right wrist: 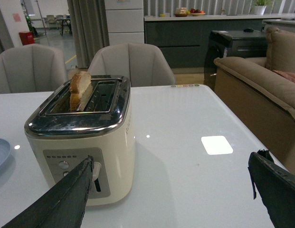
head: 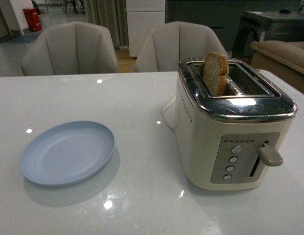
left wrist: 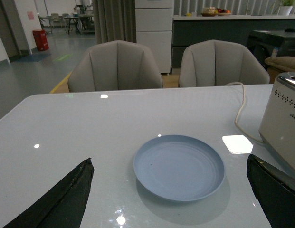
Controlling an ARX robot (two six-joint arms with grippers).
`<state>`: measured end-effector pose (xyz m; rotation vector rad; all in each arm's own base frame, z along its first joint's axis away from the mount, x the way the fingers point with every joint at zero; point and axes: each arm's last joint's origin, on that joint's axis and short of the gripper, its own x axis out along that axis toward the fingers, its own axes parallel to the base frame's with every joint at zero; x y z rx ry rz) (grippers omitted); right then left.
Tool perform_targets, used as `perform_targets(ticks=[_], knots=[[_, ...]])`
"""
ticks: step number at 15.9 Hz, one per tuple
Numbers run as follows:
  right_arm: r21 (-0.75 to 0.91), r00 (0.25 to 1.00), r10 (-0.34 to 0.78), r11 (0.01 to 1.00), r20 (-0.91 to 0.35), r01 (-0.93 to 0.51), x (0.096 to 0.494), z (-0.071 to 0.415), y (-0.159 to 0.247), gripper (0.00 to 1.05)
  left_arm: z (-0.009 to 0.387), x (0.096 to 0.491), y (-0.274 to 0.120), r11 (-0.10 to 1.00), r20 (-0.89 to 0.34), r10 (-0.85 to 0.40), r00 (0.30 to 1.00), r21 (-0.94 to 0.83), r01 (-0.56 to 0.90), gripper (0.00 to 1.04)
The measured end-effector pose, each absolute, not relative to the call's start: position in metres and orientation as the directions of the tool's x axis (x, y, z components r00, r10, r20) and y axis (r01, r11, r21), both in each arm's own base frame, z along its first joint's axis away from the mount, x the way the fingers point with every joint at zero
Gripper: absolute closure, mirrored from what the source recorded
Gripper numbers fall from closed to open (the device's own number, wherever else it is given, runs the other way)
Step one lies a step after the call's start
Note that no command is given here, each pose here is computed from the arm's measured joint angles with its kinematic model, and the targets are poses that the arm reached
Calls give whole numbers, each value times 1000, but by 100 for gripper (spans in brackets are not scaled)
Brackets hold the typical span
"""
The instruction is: Left arm holds plate, right arm toasts bread
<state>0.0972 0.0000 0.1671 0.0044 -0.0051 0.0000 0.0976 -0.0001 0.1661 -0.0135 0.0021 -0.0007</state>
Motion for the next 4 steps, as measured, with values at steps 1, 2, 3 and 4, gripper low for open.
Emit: perform_targets(ticks=[1, 2, 3, 4], knots=[[4, 1000, 0, 1000, 5, 0, 97, 167, 0, 6, 166, 98, 0, 1000, -2, -1, 1000, -14, 1, 7], [4, 1000, 0, 1000, 5, 0, 97, 167, 0, 6, 166, 98, 0, 1000, -2, -1, 1000, -14, 1, 7], [4, 1000, 0, 1000, 5, 0, 97, 167, 0, 6, 166, 98, 0, 1000, -2, -1, 1000, -14, 1, 7], [4, 1000, 0, 1000, 5, 0, 97, 167, 0, 6, 166, 98, 0, 1000, -2, -1, 1000, -14, 1, 7]])
